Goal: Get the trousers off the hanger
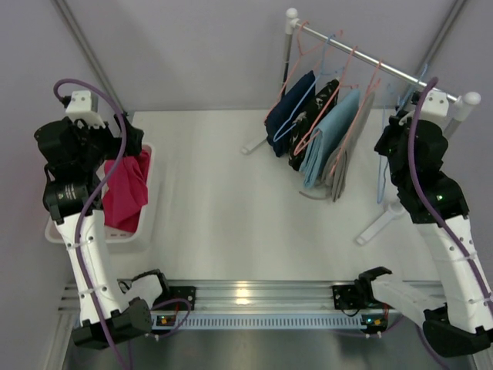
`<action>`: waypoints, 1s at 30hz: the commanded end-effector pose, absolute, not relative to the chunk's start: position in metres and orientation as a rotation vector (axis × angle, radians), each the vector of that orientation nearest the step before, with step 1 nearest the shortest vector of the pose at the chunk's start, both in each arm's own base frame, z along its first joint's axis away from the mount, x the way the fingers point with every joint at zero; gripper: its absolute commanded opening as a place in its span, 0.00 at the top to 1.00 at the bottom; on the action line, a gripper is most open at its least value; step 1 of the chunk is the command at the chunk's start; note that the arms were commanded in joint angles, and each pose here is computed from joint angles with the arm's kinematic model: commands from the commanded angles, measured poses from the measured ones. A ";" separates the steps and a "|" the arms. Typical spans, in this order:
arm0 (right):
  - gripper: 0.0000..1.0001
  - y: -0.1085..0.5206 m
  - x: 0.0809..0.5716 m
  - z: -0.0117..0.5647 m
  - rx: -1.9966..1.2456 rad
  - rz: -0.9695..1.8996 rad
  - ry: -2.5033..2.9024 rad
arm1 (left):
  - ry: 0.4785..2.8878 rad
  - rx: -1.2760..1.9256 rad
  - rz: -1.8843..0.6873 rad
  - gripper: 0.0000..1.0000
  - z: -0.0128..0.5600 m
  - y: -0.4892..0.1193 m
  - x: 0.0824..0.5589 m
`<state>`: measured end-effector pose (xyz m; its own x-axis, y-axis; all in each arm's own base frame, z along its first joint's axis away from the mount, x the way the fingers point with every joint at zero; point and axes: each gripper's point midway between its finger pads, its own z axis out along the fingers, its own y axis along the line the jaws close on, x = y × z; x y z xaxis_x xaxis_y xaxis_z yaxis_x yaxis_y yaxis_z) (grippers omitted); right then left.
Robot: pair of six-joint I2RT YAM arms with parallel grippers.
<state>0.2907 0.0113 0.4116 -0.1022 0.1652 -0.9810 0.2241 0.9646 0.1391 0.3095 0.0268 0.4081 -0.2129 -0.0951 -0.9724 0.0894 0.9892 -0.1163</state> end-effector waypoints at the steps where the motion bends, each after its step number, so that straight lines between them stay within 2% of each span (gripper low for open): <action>1: 1.00 0.004 0.299 0.429 0.342 -0.034 1.618 | 1.705 0.042 -0.146 0.01 0.423 0.023 0.303; 11: 1.00 -0.018 0.323 0.393 0.380 -0.150 1.674 | 1.741 0.063 -0.148 0.01 0.403 0.021 0.299; 30: 1.00 -0.041 0.321 0.336 0.427 -0.321 1.699 | 1.740 0.118 -0.114 0.01 0.412 0.022 0.298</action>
<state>0.3245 -0.0314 0.3308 -0.1834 0.0990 -0.9780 0.4185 0.9081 0.0135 0.2995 0.0237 0.3901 -0.2300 -0.0307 -0.9727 0.1186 0.9912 -0.0593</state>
